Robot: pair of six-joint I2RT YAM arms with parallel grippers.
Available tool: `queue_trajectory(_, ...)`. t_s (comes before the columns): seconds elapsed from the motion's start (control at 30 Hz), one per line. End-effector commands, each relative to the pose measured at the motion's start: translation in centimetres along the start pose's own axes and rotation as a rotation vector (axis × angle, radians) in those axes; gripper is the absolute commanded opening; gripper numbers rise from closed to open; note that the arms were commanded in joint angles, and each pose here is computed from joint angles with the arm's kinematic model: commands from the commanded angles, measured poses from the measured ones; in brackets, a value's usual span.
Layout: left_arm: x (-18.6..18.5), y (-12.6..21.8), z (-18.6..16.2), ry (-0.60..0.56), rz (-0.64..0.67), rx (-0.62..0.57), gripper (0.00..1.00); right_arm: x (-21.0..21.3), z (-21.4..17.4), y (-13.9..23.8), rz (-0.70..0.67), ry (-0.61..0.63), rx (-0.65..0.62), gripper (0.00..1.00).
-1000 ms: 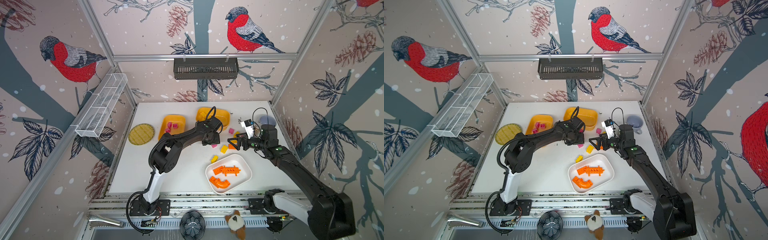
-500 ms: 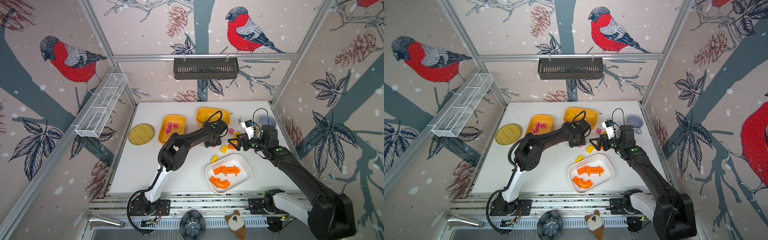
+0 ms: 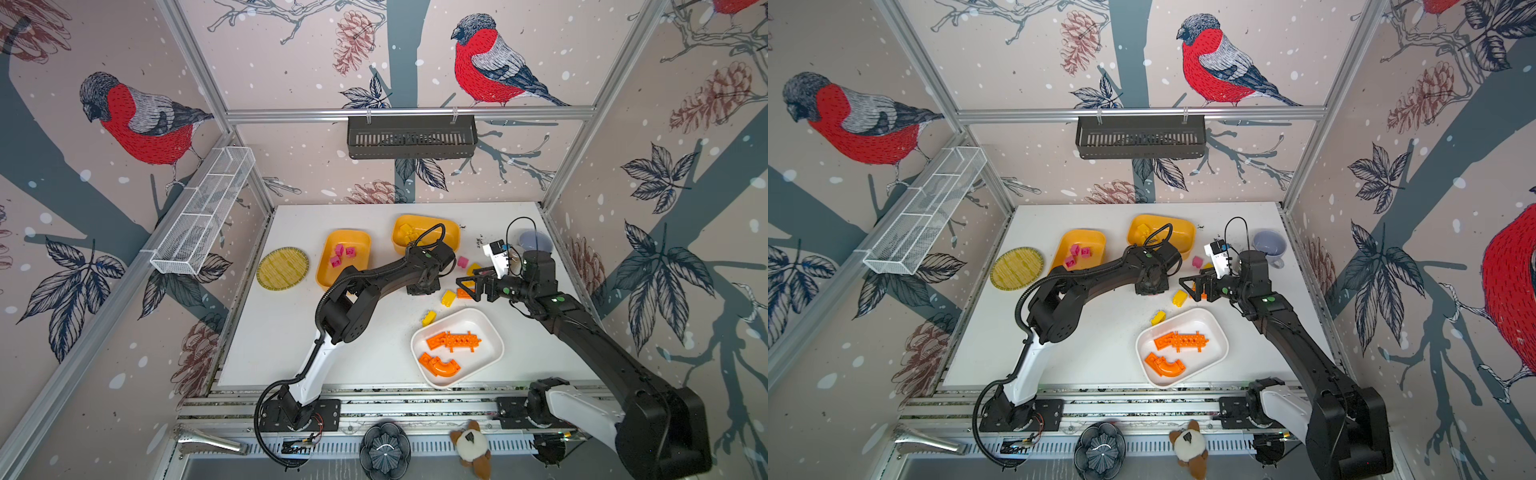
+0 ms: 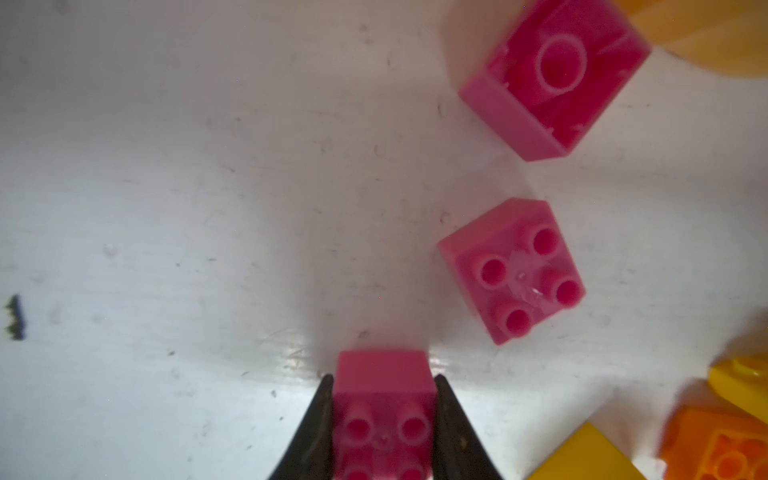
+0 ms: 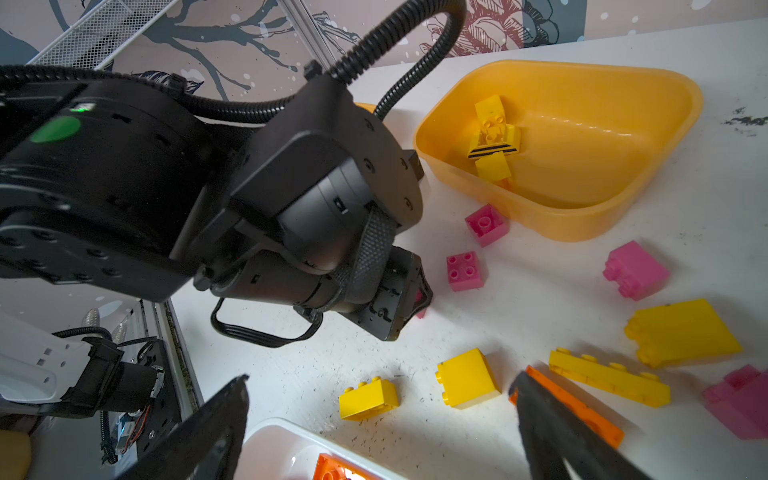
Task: Sort the legos into containers by color
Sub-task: 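Carry the pink brick with the left gripper and release it into the smaller tub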
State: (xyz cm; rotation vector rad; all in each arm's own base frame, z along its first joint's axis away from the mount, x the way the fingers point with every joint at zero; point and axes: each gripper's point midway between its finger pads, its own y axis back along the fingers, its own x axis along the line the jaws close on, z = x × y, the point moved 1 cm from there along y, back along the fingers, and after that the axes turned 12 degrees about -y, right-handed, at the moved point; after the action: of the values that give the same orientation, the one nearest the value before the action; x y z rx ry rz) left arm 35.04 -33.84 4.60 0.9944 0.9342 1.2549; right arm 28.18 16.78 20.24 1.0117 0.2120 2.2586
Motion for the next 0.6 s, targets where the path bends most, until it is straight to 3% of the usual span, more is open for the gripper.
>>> queue_trajectory(0.0,1.9,2.4,0.9,-0.066,0.071,-0.053,0.27,0.2,0.2,0.1,0.007,0.008,-0.014,0.99)
queue_trajectory(0.13,4.8,5.3,2.8,-0.115,0.101,-0.113,0.27,0.4,0.3,-0.1,0.024,0.005,-0.02,0.99)
queue_trajectory(0.33,11.3,8.0,6.9,-0.184,0.032,-0.178,0.27,0.9,0.3,-0.5,0.045,0.016,-0.015,1.0)
queue_trajectory(0.57,20.0,6.8,9.6,-0.172,0.028,-0.18,0.27,1.5,-0.2,-1.2,0.068,0.019,0.004,0.99)
